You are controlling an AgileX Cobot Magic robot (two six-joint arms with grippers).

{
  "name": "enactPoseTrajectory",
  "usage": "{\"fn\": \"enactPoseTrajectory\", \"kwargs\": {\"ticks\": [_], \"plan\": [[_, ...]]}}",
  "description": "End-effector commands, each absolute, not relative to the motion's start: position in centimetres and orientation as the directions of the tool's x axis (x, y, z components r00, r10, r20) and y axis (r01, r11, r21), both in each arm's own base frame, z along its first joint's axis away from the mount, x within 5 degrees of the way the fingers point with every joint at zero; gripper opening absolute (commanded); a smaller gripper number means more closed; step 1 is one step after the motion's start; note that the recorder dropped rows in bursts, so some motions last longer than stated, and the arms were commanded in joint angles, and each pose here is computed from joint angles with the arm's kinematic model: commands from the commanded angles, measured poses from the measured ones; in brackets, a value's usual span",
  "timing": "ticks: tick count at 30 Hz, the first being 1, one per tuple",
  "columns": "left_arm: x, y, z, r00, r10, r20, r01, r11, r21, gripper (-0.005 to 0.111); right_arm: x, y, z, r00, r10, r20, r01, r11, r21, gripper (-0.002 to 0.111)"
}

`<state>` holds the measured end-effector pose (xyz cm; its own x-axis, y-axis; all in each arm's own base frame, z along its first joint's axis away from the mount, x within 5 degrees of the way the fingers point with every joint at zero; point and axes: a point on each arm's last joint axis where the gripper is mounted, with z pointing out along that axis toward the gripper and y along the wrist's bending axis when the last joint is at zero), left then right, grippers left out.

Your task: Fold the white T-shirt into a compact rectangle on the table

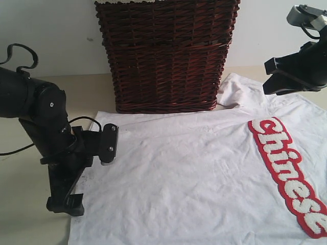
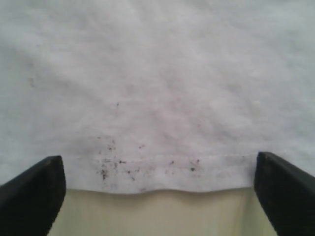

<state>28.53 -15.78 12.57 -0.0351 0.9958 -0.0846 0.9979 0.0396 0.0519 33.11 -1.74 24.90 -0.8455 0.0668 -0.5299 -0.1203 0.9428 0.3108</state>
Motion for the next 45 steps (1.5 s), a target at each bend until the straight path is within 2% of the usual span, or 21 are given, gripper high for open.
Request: {"fn": "enactPoseTrajectory", "kwargs": {"ticks": [1, 37, 39, 42, 43, 44, 45], "plan": [[28.61, -15.74, 12.07, -0.046, 0.995, -0.085, 0.998, 0.05, 0.041, 0.105, 33.04, -1.7, 25.35, -0.838, 0.047, -0.544, -0.139, 0.946, 0.294, 0.031], [28.65, -15.78, 11.35, -0.059, 0.995, -0.079, 0.998, 0.061, 0.026, 0.104, 33.06, -1.72, 25.36, -0.836, 0.046, -0.547, -0.139, 0.946, 0.292, 0.031], [28.71, -15.81, 11.35, -0.058, 0.995, -0.083, 0.998, 0.061, 0.033, 0.099, 33.06, -1.72, 25.36, -0.836, 0.046, -0.547, -0.139, 0.946, 0.292, 0.031], [28.72, -15.79, 11.28, -0.054, 0.995, -0.079, 0.998, 0.056, 0.032, 0.081, 33.06, -1.72, 25.36, -0.836, 0.046, -0.547, -0.139, 0.946, 0.292, 0.031], [28.72, -15.79, 11.28, -0.053, 0.995, -0.079, 0.998, 0.056, 0.033, 0.071, 33.08, -1.73, 25.36, -0.835, 0.046, -0.548, -0.138, 0.947, 0.291, 0.031], [28.72, -15.79, 11.28, -0.051, 0.996, -0.079, 0.998, 0.054, 0.033, 0.049, 33.08, -1.73, 25.36, -0.835, 0.046, -0.548, -0.138, 0.947, 0.291, 0.031], [28.7, -15.78, 11.28, -0.052, 0.996, -0.078, 0.998, 0.055, 0.031, 0.037, 33.08, -1.73, 25.36, -0.835, 0.046, -0.548, -0.138, 0.947, 0.291, 0.031]]}}
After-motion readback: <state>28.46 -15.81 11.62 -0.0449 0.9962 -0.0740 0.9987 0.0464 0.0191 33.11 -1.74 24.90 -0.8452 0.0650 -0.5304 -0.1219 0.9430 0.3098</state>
